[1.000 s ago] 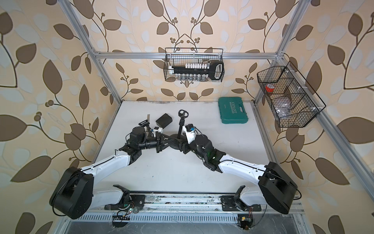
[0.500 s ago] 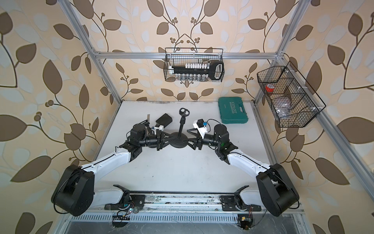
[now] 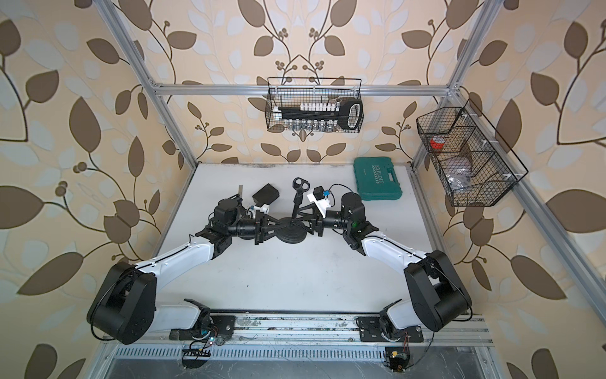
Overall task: Assemble a microphone stand
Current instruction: Screw the microphone stand pole into the microphone stand base.
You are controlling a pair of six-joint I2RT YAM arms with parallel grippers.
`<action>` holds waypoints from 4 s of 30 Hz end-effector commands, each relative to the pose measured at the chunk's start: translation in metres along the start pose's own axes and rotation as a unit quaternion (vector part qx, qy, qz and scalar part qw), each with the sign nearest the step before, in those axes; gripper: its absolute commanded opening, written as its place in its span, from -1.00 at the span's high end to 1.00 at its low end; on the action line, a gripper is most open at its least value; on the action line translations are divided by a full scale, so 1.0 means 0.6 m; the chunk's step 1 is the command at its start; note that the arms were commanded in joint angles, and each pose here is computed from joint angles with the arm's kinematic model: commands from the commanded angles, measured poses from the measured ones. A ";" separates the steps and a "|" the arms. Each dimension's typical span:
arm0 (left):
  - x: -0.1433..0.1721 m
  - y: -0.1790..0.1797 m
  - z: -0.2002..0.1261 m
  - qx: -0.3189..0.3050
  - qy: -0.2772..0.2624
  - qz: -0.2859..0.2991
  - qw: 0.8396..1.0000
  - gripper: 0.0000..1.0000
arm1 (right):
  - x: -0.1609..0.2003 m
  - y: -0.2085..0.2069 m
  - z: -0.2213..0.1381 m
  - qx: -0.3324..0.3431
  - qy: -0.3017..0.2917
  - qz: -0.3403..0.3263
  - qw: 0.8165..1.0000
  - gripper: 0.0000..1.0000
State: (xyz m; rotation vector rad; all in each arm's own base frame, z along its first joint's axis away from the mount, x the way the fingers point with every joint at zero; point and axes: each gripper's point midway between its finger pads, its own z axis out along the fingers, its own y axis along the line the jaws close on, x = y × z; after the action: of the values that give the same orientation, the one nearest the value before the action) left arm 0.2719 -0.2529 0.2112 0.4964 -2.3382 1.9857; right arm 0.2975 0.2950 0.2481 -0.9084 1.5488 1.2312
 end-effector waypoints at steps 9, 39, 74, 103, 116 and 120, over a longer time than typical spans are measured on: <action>0.013 -0.072 -0.009 0.040 0.019 0.077 0.996 1.00 | -0.014 -0.004 0.016 -0.011 -0.009 0.005 1.000 0.20; -0.018 -0.082 -0.010 0.039 -0.029 0.076 0.996 1.00 | 0.038 -0.060 0.006 0.386 -0.022 0.064 0.920 1.00; 0.014 -0.074 -0.015 0.029 0.028 0.062 0.997 1.00 | 0.008 0.016 0.029 -0.071 0.016 -0.009 0.997 0.06; -0.023 -0.077 -0.009 0.027 -0.018 0.065 0.997 1.00 | 0.070 -0.082 -0.037 0.432 -0.006 0.109 0.895 1.00; -0.020 -0.070 -0.006 0.020 -0.007 0.062 0.998 1.00 | 0.031 0.002 -0.010 0.114 0.000 0.011 0.993 -0.55; -0.009 -0.069 -0.008 0.021 0.007 0.065 0.998 1.00 | 0.017 0.000 -0.023 0.054 -0.007 0.012 0.998 -0.40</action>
State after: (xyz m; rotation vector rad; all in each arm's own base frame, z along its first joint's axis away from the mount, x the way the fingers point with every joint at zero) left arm 0.2893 -0.2476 0.2052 0.5708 -2.3804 1.9260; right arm 0.3111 0.2732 0.2232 -0.6495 1.7312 1.0204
